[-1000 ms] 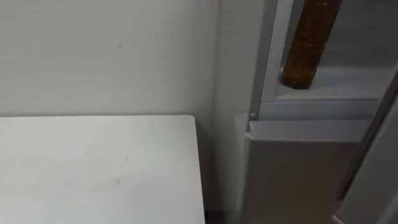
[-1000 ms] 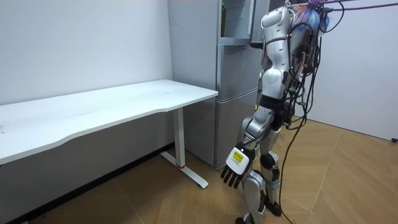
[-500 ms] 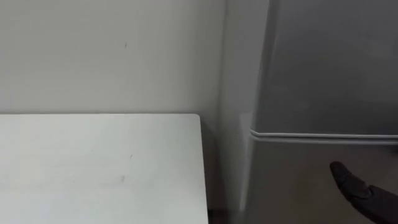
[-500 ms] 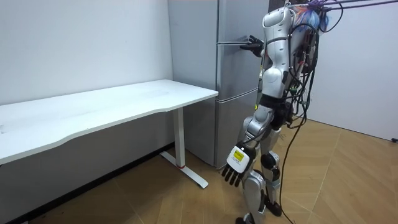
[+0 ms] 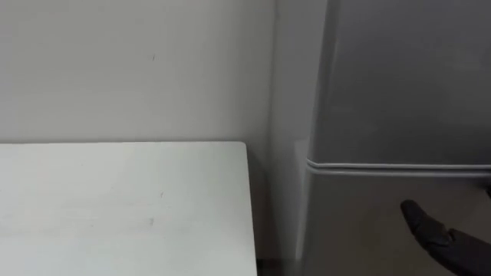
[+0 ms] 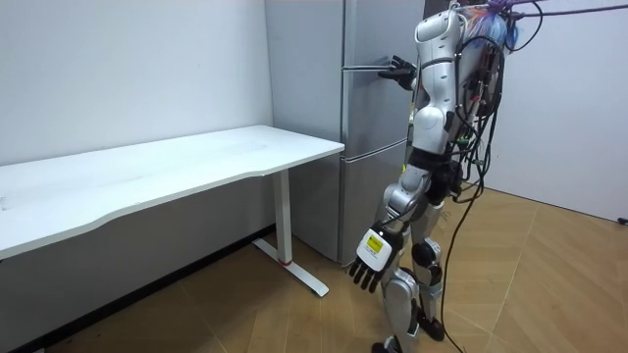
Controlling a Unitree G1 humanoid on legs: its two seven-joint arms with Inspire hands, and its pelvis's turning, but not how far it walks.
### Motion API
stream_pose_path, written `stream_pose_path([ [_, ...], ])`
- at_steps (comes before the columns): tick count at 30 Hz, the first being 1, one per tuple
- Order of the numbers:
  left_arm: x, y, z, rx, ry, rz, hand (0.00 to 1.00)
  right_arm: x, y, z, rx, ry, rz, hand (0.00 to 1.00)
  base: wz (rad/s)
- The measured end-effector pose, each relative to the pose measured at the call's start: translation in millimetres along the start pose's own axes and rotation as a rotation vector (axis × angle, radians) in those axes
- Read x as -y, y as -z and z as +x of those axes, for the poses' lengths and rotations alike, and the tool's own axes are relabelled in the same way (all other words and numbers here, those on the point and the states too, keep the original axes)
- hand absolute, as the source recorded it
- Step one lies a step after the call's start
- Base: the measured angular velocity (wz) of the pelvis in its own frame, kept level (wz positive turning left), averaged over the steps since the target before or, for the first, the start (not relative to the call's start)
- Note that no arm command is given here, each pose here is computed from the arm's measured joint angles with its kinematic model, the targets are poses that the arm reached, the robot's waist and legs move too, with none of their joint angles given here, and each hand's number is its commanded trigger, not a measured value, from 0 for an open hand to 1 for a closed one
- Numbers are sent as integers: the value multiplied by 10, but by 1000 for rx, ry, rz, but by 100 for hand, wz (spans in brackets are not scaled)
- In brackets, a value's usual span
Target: Put the bottle in the upper fridge
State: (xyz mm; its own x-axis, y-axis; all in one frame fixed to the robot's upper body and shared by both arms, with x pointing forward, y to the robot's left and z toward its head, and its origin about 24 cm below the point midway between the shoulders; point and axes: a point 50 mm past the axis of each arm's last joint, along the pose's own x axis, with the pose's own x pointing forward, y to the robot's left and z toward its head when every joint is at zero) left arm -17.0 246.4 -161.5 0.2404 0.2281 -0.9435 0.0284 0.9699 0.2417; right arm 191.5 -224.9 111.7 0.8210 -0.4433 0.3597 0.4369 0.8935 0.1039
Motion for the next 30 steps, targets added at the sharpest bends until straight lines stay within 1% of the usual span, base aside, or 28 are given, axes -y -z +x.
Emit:
stream_pose_path([
  [16, 1, -1, 6, -14, 3, 2, 0, -30, 6, -9, -4, -37, 4, 0, 0],
  [30, 2, 2, 4, -12, 18, -9, 0, -8, 8, -6, -4, -7, 9, 0, 2],
])
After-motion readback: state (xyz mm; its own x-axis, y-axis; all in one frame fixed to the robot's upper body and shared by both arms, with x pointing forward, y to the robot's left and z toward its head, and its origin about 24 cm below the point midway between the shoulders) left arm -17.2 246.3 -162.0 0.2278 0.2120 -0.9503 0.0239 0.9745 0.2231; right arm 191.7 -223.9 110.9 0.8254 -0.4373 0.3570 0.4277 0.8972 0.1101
